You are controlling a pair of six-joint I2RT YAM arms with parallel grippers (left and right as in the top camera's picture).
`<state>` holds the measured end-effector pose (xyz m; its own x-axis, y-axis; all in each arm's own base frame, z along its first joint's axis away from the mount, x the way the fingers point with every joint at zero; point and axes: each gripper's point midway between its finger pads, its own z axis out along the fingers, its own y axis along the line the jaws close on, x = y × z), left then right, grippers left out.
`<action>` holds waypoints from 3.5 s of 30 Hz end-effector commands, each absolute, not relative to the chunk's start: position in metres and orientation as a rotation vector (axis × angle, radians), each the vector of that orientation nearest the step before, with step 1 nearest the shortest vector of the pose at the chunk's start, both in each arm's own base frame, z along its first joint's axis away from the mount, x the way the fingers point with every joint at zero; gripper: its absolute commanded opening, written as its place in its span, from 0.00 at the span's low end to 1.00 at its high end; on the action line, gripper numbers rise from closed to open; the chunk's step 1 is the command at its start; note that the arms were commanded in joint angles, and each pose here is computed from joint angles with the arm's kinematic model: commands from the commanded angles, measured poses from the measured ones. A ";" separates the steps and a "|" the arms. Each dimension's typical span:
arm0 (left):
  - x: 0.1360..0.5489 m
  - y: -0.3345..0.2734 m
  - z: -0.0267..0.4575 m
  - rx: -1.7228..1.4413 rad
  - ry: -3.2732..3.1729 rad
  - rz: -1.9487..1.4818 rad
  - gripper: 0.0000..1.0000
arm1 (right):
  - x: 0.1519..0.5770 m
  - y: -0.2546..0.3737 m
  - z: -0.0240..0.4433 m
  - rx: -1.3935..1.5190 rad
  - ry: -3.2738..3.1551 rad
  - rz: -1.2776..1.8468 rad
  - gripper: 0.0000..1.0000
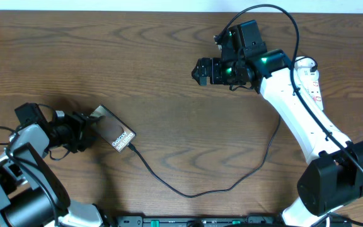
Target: Plug charger to phone and switch on socket
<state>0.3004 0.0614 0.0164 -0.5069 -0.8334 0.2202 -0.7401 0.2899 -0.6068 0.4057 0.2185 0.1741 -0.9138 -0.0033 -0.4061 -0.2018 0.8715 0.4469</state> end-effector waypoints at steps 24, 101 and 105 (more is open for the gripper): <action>0.351 -0.034 0.212 -0.375 2.313 -0.564 0.79 | 0.438 0.088 0.282 -0.002 2.513 0.520 0.99; 0.355 -0.063 0.210 -0.256 2.378 -0.466 0.80 | 0.467 -0.100 0.038 0.215 2.821 0.828 0.99; 0.355 -0.063 0.210 -0.256 2.378 -0.466 0.80 | 0.463 -0.098 0.038 0.251 2.838 0.846 0.99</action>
<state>0.3506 -0.0639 0.2025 -0.7544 -0.3249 -0.5704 -0.0746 0.9058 -0.4171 0.4672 -0.1165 0.0503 -0.9631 0.1870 -0.1935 0.0644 0.8583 0.5091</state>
